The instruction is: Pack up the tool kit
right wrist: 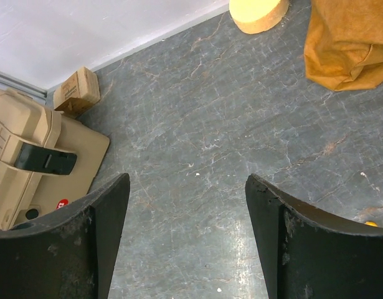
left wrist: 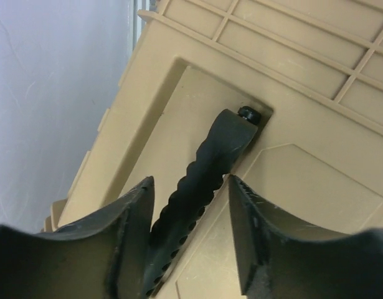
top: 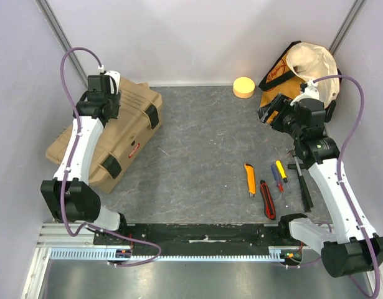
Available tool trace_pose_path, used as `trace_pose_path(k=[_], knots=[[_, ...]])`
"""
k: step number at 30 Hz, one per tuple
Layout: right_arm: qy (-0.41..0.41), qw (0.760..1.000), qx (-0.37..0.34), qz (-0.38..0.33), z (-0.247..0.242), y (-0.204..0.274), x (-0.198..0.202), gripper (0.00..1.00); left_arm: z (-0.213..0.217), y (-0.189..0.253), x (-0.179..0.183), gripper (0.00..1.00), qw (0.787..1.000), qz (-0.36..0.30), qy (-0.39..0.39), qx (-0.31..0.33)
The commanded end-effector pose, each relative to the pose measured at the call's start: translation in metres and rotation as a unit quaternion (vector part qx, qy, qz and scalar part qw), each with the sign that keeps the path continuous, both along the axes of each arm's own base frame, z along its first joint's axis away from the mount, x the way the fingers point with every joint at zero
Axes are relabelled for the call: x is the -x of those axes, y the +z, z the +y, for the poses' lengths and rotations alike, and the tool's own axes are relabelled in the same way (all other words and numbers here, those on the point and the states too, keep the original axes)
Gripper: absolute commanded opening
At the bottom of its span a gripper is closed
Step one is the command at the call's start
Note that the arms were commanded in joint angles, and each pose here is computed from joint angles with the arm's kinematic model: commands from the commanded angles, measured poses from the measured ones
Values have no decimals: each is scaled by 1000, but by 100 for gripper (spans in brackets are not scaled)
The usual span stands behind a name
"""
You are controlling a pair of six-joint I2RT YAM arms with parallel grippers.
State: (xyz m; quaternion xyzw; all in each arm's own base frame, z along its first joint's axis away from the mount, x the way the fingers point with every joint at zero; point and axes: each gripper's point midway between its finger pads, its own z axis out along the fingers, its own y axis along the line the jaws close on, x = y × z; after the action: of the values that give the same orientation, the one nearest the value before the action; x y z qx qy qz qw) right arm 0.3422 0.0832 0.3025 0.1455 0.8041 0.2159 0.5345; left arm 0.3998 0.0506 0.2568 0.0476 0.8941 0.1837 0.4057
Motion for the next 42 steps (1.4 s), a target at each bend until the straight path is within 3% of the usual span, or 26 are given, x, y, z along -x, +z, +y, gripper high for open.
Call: trace_pose_path(k=[1,4,9,18,25,26,28,29,31,34,42], knots=[[2,1000,-12,-14,3,7,-3,82,-17,13,-7,51,998,-23,-58,18],[1,1000,-12,-16,2,9,-3,82,-26,14,-7,38,996,-23,-81,26],[-1,1000,-10,-18,1,8,-2,82,-60,24,0,2,986,-22,-146,73],[-9,1000,-7,-13,-2,1,2,82,-121,44,10,2,956,-46,-208,200],[-6,1000,-8,-10,-2,-4,5,82,-125,28,0,2,966,-19,-167,196],[-5,1000,-9,-10,-1,-4,5,82,-121,27,-2,5,969,-19,-155,189],[-2,1000,-9,-9,0,-6,6,82,-111,27,-4,39,976,-21,-135,168],[-2,1000,-11,-8,0,-7,7,82,-104,27,-5,52,980,-23,-127,151],[0,1000,-12,-7,1,-8,8,82,-93,27,-5,67,986,-23,-120,118],[1,1000,-15,-10,1,-7,8,82,-75,27,-3,75,992,-18,-109,65],[11,999,-30,-9,7,-4,6,82,-58,13,7,73,993,-4,-114,13]])
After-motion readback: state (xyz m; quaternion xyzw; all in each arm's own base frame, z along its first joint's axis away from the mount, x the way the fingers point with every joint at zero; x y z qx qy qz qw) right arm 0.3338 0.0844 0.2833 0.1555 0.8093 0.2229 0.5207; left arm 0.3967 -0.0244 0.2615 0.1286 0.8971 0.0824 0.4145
